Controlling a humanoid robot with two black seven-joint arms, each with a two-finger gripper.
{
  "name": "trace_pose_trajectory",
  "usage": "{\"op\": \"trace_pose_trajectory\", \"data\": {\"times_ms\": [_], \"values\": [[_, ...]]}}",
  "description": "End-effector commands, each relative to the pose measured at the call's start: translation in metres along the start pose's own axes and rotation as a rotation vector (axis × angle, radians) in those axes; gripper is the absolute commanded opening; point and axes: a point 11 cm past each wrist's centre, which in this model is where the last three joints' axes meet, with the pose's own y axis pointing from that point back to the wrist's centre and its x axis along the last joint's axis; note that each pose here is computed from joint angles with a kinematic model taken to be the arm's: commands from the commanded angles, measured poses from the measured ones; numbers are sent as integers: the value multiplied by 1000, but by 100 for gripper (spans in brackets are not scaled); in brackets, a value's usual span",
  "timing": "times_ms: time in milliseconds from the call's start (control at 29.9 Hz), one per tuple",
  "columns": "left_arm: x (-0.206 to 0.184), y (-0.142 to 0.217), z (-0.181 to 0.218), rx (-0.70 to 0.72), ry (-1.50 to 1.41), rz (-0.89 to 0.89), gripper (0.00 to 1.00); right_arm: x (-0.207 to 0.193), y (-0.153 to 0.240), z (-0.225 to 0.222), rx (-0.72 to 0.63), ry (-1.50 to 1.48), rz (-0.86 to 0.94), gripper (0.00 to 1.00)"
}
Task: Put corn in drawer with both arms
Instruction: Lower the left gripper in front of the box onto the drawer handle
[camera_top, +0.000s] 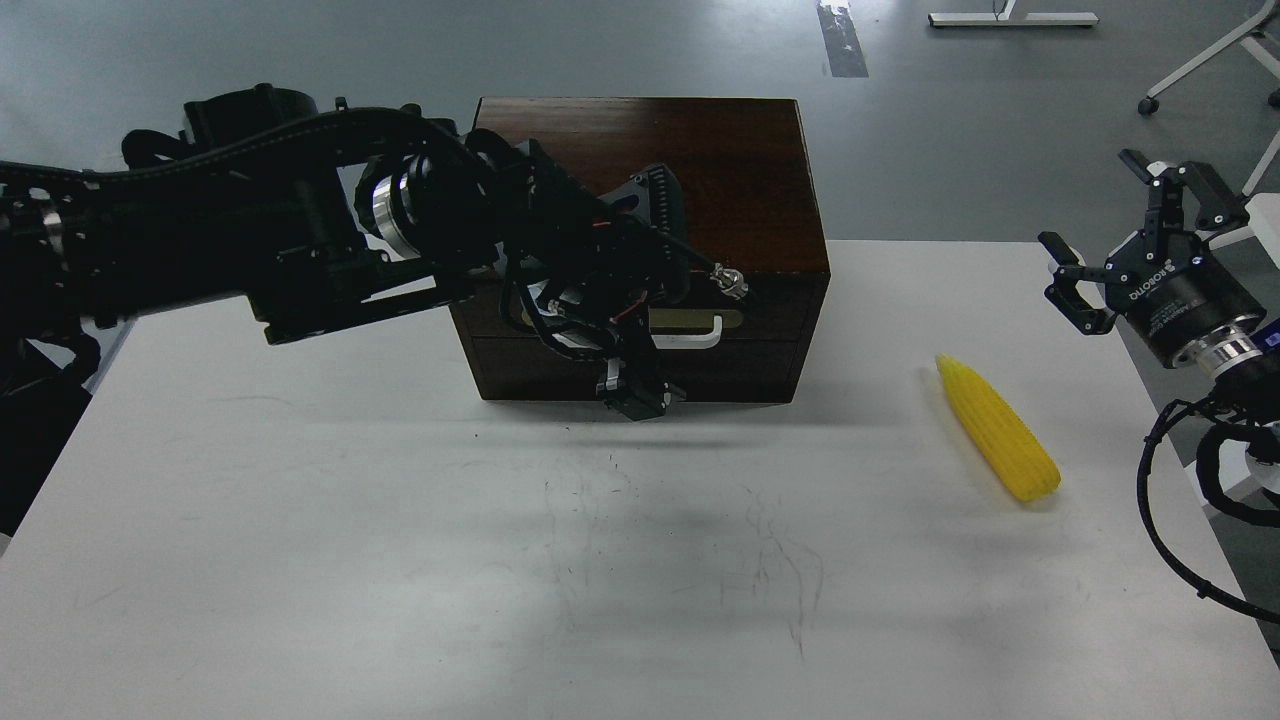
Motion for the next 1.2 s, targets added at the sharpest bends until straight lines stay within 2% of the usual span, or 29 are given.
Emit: {"op": "trace_pose_trajectory", "data": {"times_ms": [0, 1170], "values": [[-5, -3, 1, -1, -1, -17, 98, 1, 1, 0, 0, 0, 2, 100], [-19, -17, 14, -35, 4, -33, 98, 3, 3, 1, 1, -3, 9, 100]]}}
